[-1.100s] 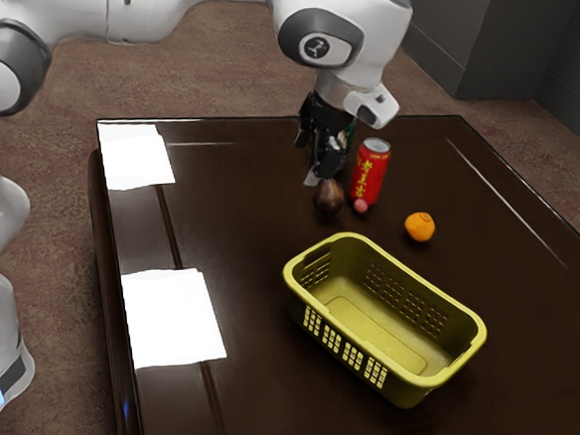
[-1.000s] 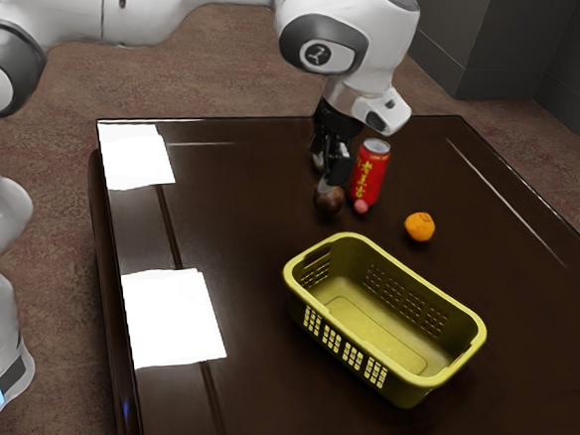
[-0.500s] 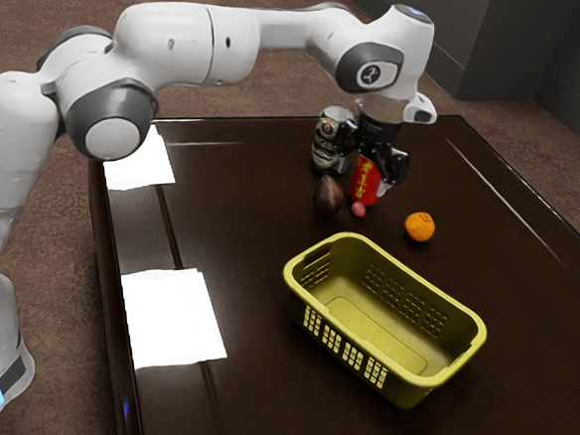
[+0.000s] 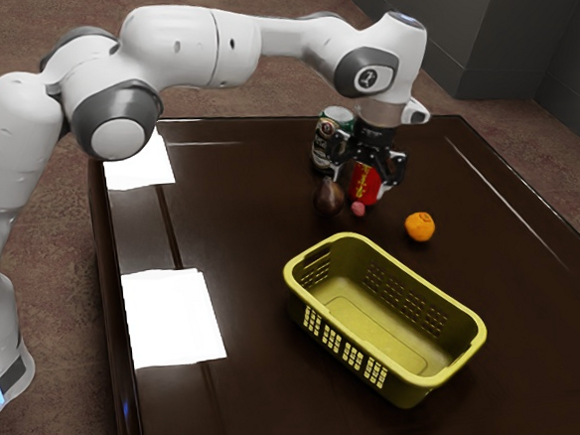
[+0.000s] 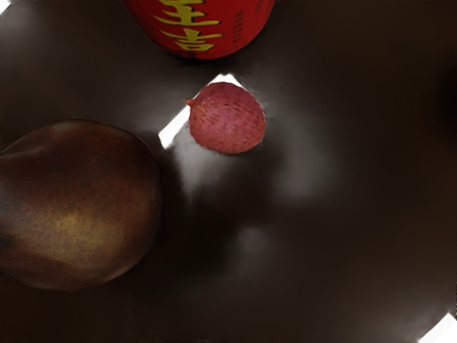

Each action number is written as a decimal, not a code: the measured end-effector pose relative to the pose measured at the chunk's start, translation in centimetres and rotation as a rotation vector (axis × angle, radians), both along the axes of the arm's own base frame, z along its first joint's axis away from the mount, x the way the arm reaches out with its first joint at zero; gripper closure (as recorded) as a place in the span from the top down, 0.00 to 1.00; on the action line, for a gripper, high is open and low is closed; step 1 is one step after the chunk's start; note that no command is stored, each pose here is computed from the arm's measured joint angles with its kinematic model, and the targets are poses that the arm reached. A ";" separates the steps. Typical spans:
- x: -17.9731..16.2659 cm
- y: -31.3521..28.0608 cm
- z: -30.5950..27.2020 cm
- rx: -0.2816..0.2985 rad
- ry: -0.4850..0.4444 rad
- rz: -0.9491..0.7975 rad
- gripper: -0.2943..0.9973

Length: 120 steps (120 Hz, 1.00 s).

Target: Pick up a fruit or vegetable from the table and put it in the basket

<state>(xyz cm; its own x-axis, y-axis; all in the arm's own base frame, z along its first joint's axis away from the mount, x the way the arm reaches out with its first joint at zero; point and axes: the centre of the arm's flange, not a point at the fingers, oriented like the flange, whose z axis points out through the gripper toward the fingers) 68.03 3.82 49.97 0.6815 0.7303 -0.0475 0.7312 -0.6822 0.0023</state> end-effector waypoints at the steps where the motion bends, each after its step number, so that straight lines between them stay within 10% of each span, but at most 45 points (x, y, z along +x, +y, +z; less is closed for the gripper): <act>1: 0.1 0.0 -0.2 -0.001 0.001 0.003 0.77; 120: 3.8 0.7 -3.6 0.121 -0.038 0.016 0.77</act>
